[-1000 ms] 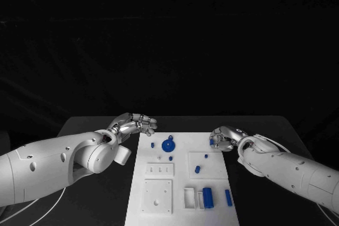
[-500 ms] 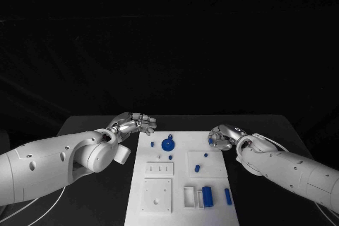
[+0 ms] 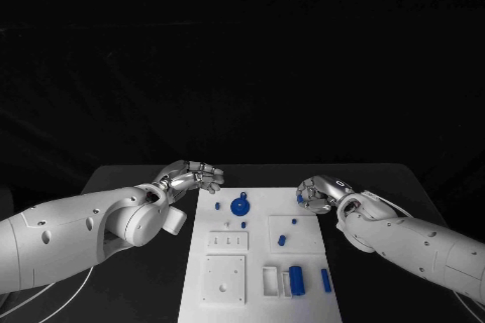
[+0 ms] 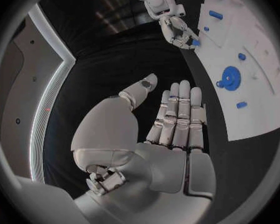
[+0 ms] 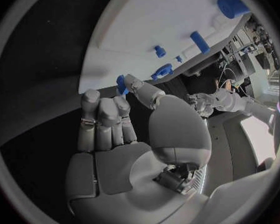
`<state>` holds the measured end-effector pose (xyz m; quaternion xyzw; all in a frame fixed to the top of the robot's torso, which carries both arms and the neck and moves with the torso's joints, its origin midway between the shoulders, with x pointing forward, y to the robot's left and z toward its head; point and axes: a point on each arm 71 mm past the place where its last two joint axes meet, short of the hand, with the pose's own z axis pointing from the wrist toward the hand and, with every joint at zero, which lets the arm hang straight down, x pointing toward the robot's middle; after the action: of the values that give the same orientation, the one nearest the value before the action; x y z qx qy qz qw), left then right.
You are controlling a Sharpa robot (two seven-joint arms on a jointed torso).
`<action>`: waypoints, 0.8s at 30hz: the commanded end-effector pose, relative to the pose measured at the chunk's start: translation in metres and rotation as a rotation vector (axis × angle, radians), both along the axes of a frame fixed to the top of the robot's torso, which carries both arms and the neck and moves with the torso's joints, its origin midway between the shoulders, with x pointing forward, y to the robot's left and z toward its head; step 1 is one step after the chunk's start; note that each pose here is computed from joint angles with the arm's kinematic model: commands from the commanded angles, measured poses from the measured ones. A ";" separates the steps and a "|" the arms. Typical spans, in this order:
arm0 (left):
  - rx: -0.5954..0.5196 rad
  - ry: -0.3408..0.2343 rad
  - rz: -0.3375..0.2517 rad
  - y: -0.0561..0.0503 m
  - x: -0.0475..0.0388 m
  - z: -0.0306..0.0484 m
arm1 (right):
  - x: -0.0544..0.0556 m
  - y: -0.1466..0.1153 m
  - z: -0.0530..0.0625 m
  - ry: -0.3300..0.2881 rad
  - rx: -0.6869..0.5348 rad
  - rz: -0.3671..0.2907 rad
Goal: Assemble the parts on the task board
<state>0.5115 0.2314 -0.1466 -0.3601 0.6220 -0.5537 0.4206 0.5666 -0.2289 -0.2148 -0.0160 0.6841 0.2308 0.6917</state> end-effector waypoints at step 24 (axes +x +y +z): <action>0.322 0.162 -0.034 -0.050 0.0224 -0.0241 | -0.037 0.126 0.045 -0.044 -0.005 0.121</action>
<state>0.5331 0.1802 -0.1683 -0.3240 0.7286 -0.4453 0.4072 0.5308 -0.1062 -0.1701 -0.0576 0.6642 0.2874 0.6877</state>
